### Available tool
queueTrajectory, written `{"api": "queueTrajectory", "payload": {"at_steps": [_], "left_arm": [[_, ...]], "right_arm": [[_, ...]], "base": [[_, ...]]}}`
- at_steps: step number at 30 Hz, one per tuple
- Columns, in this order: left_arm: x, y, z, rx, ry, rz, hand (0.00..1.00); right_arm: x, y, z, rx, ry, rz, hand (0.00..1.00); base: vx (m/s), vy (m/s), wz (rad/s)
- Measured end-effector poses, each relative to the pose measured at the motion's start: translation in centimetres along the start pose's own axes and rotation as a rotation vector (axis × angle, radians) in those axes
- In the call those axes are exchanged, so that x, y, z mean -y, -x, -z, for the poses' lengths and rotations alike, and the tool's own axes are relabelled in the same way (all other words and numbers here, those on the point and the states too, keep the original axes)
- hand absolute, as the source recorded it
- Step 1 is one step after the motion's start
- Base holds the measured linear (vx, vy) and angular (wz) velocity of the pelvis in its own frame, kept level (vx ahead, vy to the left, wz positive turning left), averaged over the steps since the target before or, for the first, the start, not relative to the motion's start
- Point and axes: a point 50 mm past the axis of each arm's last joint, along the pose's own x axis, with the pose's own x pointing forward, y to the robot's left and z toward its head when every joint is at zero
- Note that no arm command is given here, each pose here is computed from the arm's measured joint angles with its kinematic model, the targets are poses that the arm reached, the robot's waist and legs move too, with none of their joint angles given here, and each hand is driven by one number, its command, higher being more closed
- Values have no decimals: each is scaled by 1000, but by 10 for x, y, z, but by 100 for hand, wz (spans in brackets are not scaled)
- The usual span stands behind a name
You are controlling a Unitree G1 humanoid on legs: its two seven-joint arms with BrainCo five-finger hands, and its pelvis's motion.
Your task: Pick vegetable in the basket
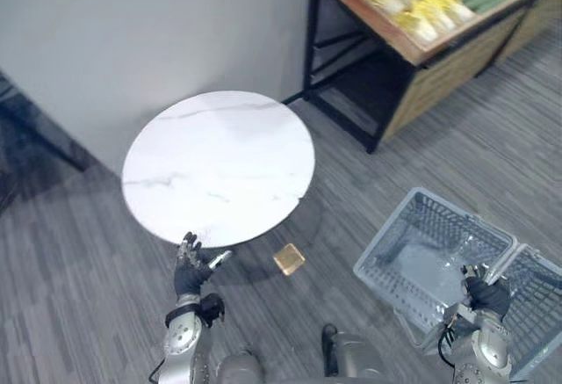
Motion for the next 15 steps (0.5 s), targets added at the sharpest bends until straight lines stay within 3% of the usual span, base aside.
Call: {"api": "queueTrajectory", "payload": {"at_steps": [10,15], "left_arm": [[-9,0,51,-244,-103,-19,0],[-10,9,61,-290,-134,4,0]], "right_arm": [[-12,-6,26,-115,25,-65,100],[-2,3,31,-143,47,-47,100]], "base": [[181,-139,-143],[279,-64,-71]]}}
